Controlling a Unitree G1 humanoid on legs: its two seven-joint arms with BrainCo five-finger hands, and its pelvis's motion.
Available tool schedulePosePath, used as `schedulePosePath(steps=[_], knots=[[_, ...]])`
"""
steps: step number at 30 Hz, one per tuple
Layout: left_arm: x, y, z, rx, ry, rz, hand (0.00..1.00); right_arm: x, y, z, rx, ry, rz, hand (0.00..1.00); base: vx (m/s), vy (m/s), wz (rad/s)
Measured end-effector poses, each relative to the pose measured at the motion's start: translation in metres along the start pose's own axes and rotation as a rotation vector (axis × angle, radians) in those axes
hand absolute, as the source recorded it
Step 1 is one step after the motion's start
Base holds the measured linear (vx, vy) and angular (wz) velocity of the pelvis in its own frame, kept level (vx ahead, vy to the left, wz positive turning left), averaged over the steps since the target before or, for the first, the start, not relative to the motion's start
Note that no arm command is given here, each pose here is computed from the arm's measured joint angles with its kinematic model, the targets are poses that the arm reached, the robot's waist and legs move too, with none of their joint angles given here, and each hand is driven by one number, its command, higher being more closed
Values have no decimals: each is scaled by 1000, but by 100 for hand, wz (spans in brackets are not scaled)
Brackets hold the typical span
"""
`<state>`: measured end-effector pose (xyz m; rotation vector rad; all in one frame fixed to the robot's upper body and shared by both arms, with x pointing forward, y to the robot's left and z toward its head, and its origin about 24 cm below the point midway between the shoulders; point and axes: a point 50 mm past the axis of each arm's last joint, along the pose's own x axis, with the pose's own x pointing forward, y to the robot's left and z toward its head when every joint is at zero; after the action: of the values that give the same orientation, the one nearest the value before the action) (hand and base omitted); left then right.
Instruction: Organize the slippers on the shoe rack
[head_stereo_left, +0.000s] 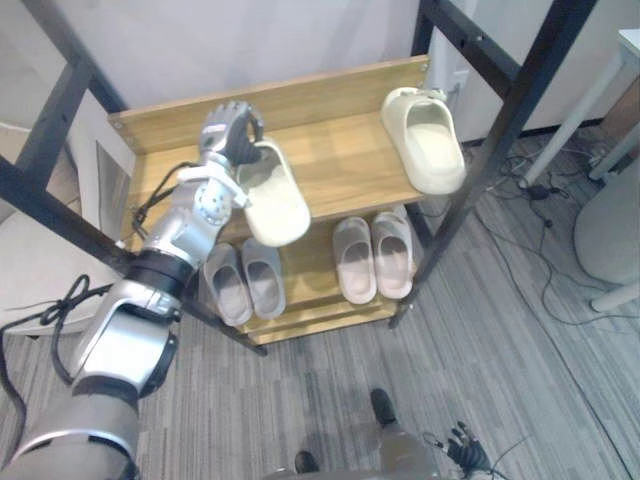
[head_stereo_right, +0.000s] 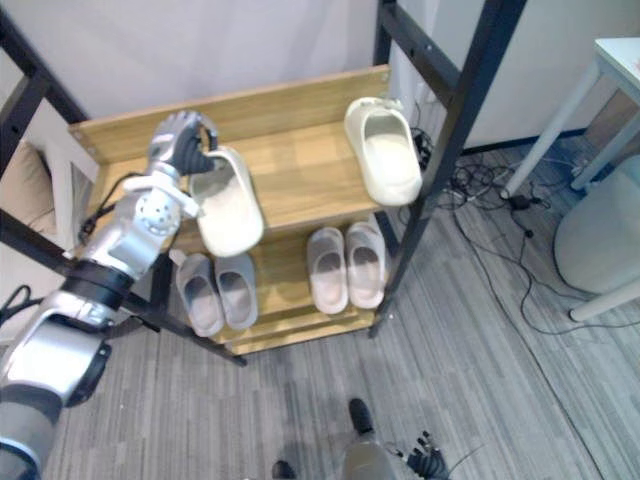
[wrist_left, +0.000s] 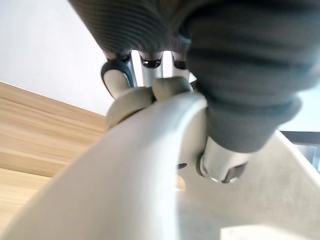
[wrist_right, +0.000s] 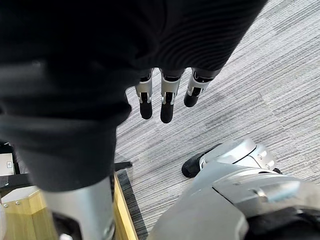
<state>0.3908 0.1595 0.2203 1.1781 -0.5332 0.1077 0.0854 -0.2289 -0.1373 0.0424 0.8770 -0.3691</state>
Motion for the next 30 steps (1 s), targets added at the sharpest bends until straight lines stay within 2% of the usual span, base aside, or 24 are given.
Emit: schedulePosePath(steps=[15, 21, 22, 30], knots=[[17, 19, 17, 57, -17, 145, 100, -3, 4, 13, 18, -74, -10, 0, 6, -15, -22], [27, 28, 35, 32, -46, 200, 100, -7, 9, 16, 41, -108, -12, 0, 52, -14, -16], [28, 29, 37, 29, -51, 213, 0, -8, 10, 19, 40, -122, -12, 0, 61, -10, -18], [35, 23, 66, -45, -98, 223, 0, -9, 15, 26, 37, -159, 3, 0, 54, -17, -8]])
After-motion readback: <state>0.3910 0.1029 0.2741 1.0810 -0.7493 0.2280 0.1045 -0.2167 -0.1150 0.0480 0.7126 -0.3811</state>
